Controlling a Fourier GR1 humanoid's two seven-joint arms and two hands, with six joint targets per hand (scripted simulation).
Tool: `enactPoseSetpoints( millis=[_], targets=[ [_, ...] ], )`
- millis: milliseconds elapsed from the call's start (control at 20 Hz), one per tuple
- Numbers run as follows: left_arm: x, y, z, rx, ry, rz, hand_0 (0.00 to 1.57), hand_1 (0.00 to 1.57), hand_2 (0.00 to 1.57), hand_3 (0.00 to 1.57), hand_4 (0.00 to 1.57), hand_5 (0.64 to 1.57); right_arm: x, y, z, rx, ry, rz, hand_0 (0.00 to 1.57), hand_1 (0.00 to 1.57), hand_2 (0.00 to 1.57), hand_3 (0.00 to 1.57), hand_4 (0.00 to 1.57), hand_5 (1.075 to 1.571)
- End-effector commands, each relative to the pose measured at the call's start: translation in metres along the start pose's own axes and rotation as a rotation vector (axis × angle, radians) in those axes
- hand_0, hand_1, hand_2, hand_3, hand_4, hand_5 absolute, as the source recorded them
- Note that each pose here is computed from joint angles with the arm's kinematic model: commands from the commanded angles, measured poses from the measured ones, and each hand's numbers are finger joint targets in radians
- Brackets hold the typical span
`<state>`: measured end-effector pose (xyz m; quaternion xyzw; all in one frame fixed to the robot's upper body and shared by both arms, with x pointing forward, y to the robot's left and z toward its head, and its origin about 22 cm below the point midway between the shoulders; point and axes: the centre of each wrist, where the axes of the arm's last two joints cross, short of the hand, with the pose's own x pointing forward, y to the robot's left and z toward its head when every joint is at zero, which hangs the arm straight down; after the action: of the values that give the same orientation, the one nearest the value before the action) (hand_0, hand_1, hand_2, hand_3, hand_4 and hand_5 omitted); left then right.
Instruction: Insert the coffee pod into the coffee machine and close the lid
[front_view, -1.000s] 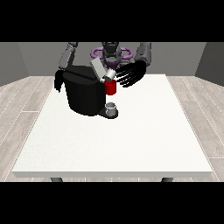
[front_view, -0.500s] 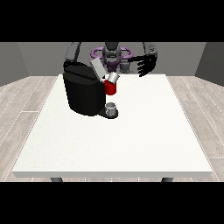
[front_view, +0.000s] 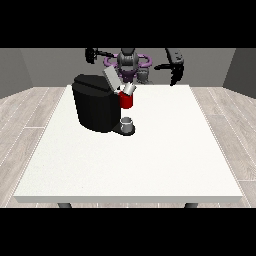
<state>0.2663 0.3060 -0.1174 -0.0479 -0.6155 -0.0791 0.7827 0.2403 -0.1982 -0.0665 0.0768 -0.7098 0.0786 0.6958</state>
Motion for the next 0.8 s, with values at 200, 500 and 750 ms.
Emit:
enactPoseSetpoints(
  millis=[200, 500, 750],
  targets=[
    [-0.025, 0.010, 0.040, 0.013, 0.046, 0.037, 0.00, 0.00, 0.00, 0.00, 0.34, 1.571, 0.077, 0.000, -0.018, 0.007, -0.104, 0.093, 0.00, 0.00, 0.00, 0.00, 0.25, 1.571],
    [0.003, -0.033, 0.016, -0.096, -0.125, 0.054, 0.00, 0.00, 0.00, 0.00, 0.18, 1.571, 0.067, 0.027, -0.014, -0.114, -0.156, 0.130, 0.00, 0.00, 0.00, 0.00, 0.34, 1.571],
    [0.028, -0.008, 0.006, -0.073, -0.264, 0.036, 0.00, 0.00, 0.00, 0.00, 0.22, 1.571, 0.113, 0.026, -0.059, -0.093, -0.281, 0.192, 0.00, 0.00, 0.00, 0.00, 0.27, 1.571]
  ],
)
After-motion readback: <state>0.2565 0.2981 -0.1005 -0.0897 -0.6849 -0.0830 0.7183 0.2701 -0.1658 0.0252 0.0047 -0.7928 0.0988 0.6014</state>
